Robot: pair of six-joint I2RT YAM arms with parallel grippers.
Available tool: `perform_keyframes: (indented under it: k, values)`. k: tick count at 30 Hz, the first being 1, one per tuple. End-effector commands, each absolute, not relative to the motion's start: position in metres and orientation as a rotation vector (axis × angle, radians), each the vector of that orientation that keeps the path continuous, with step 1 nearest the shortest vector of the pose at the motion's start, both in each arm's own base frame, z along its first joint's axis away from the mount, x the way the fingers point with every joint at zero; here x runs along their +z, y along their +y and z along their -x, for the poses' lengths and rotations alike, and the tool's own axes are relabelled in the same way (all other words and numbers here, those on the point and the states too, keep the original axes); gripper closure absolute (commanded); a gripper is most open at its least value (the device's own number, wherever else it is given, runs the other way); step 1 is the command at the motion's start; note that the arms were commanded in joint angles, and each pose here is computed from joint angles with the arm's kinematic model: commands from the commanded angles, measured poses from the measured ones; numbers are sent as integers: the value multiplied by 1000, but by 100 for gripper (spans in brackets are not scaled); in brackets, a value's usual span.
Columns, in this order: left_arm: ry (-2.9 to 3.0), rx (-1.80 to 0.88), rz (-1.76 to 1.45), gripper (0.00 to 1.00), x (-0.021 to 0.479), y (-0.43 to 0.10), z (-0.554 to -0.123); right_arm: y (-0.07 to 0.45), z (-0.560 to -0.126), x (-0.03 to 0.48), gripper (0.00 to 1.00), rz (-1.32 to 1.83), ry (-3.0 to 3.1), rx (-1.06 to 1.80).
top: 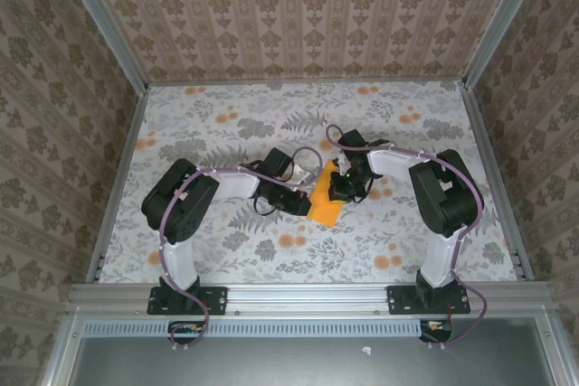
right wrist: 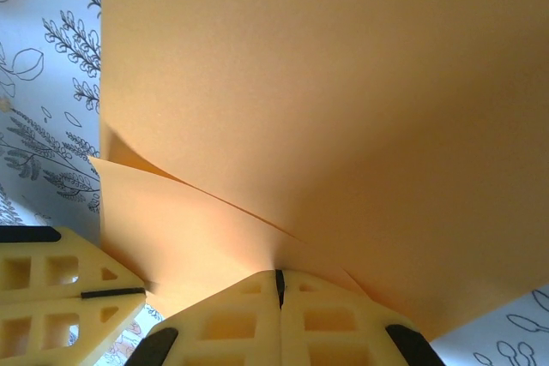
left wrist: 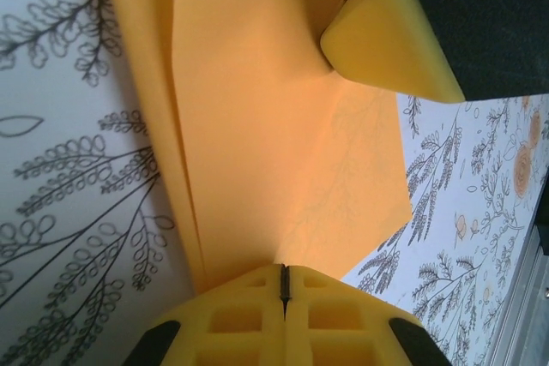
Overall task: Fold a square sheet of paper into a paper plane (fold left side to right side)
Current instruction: Fold the triangle a second time at the center of the table.
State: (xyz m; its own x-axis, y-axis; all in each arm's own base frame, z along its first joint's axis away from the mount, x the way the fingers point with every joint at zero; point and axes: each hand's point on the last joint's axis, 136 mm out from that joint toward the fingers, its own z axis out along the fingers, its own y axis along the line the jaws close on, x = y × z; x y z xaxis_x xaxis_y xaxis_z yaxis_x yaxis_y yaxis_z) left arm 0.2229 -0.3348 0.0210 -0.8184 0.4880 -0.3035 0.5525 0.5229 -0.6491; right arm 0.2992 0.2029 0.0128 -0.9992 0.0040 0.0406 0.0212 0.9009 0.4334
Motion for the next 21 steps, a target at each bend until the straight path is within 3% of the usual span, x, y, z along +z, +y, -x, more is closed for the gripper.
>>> perform_keyframes:
  k: [1,10,15,18,21]
  values:
    - [2782,-1117,-862,100,8,-309,-211,169,-280,-14,100,57,-2997,-400]
    - [2796,-1094,-827,100,9,-290,-208,171,-282,-12,100,55,-3003,-418]
    - [2755,-1098,-802,99,23,-286,-217,191,-297,3,99,49,-3044,-611]
    - [2698,-1107,-799,94,41,-288,-224,206,-316,30,93,51,-3108,-804]
    - [2636,-1118,-776,85,60,-291,-234,198,-330,56,79,67,-3216,-840]
